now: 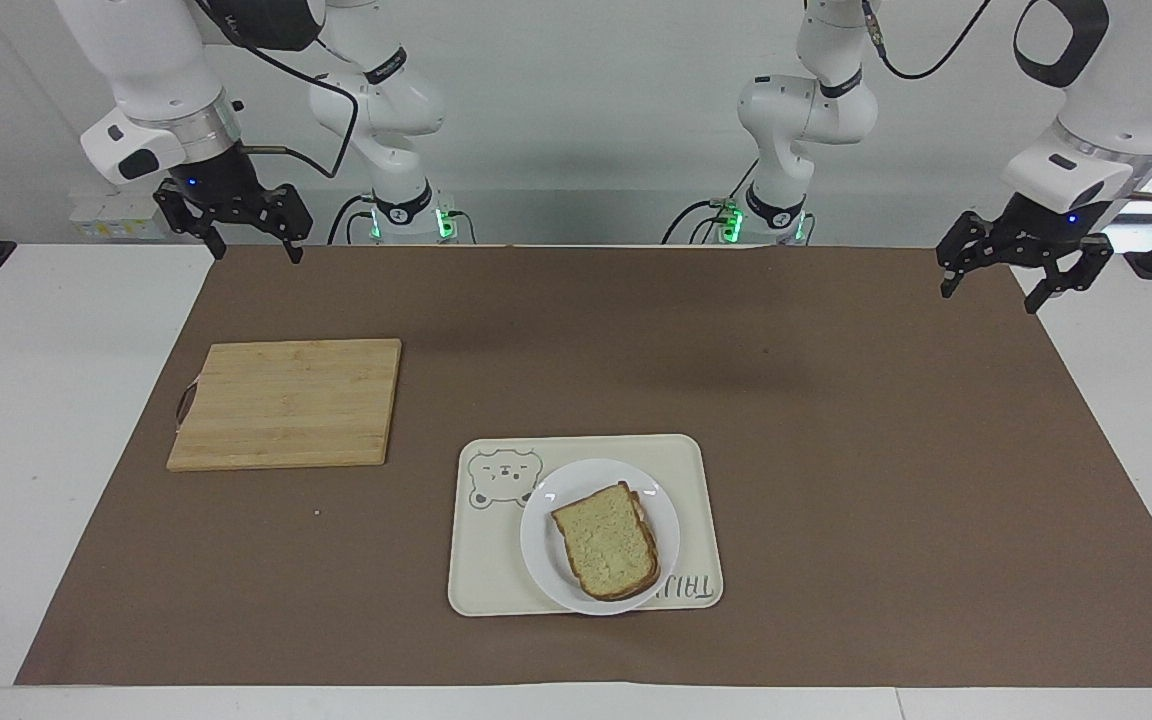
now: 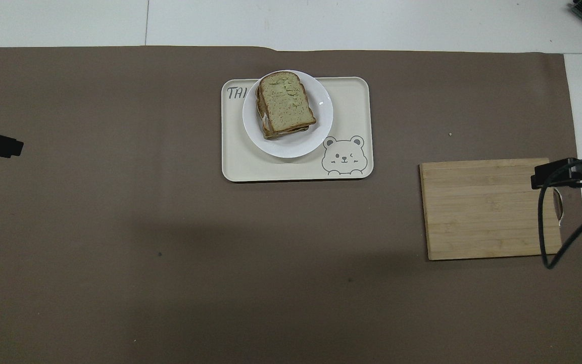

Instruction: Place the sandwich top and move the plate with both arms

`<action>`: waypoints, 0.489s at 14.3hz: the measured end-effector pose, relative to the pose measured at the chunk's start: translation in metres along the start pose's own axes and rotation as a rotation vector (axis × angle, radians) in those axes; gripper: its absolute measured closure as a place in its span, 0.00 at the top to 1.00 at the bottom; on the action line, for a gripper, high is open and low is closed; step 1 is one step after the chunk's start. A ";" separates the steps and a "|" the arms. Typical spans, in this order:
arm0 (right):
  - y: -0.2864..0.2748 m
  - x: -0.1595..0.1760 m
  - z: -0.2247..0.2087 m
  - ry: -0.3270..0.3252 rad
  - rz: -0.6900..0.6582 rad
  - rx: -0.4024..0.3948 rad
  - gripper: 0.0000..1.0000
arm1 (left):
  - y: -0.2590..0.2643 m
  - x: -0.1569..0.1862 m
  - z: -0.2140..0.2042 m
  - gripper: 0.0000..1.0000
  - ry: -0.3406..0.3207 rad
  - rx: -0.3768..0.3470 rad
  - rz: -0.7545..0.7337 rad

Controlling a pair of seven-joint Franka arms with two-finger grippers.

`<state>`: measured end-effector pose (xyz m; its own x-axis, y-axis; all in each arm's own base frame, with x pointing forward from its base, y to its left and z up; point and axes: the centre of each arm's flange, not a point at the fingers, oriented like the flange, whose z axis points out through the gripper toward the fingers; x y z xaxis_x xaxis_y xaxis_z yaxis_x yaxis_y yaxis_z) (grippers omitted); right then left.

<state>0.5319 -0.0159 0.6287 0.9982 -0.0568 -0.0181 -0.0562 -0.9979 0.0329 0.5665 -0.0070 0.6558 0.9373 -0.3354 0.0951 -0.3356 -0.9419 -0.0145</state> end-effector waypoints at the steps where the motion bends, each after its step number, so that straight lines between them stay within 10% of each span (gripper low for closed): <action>1: 0.000 0.000 0.000 0.000 0.000 0.000 1.00 | -0.001 -0.008 -0.010 1.00 -0.001 -0.002 -0.004; 7: 0.000 0.000 0.000 0.000 0.000 0.000 1.00 | -0.011 -0.025 -0.019 1.00 -0.008 -0.004 -0.034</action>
<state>0.5319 -0.0159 0.6287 0.9982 -0.0568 -0.0181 -0.0562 -0.9979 0.0329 0.5452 0.0123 0.6723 0.9490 -0.3029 0.0874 -0.3035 -0.9528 -0.0069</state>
